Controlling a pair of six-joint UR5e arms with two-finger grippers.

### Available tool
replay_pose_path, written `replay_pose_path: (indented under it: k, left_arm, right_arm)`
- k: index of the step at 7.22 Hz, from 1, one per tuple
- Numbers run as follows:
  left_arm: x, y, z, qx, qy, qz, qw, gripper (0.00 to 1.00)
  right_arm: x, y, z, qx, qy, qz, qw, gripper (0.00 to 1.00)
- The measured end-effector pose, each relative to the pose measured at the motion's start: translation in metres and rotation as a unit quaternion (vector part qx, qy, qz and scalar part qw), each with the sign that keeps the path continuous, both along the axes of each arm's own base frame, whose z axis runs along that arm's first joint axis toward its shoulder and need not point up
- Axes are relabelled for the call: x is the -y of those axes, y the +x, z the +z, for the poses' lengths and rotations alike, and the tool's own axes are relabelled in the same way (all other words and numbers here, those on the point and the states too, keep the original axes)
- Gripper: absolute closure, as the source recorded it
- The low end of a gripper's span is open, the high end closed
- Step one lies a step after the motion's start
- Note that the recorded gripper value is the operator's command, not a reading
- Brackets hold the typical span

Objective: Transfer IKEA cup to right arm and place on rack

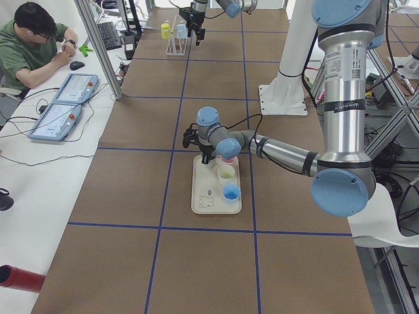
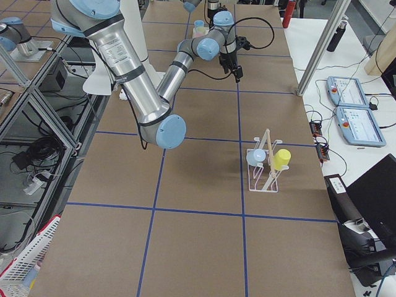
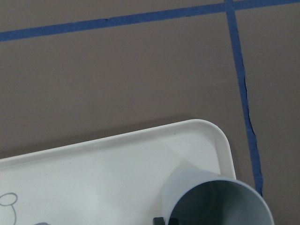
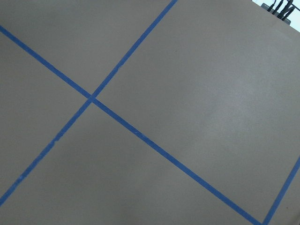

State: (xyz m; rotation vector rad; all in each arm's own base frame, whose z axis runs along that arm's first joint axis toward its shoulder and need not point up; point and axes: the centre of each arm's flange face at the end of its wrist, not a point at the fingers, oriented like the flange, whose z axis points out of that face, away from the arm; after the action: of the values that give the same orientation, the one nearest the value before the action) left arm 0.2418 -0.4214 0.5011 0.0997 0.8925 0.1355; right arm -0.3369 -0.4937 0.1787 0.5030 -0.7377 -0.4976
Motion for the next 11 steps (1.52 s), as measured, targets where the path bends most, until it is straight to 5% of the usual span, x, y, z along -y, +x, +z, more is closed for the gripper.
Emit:
replay_pose_path:
  k: [4,6,8,11]
  left_arm:
    - [0.050,-0.038,-0.051,-0.010,-0.012,-0.064,0.9978,1.00]
    - [0.068,-0.029,-0.113,-0.052,-0.064,-0.109,0.9906,1.00]
    - [0.074,-0.020,-0.182,-0.117,-0.126,-0.128,0.9768,1.00]
    - [0.079,-0.014,-0.295,-0.199,-0.207,-0.155,0.9453,1.00]
  right_arm:
    - [-0.002,-0.010,-0.004,-0.020,0.027,0.020,0.9992,0.00]
    - [-0.009,-0.024,-0.022,-0.022,0.053,0.027,0.9980,0.02]
    - [-0.019,-0.042,-0.046,-0.007,0.095,0.038,0.9947,0.02]
    - [-0.022,-0.088,-0.061,0.071,0.192,0.071,0.9761,0.00]
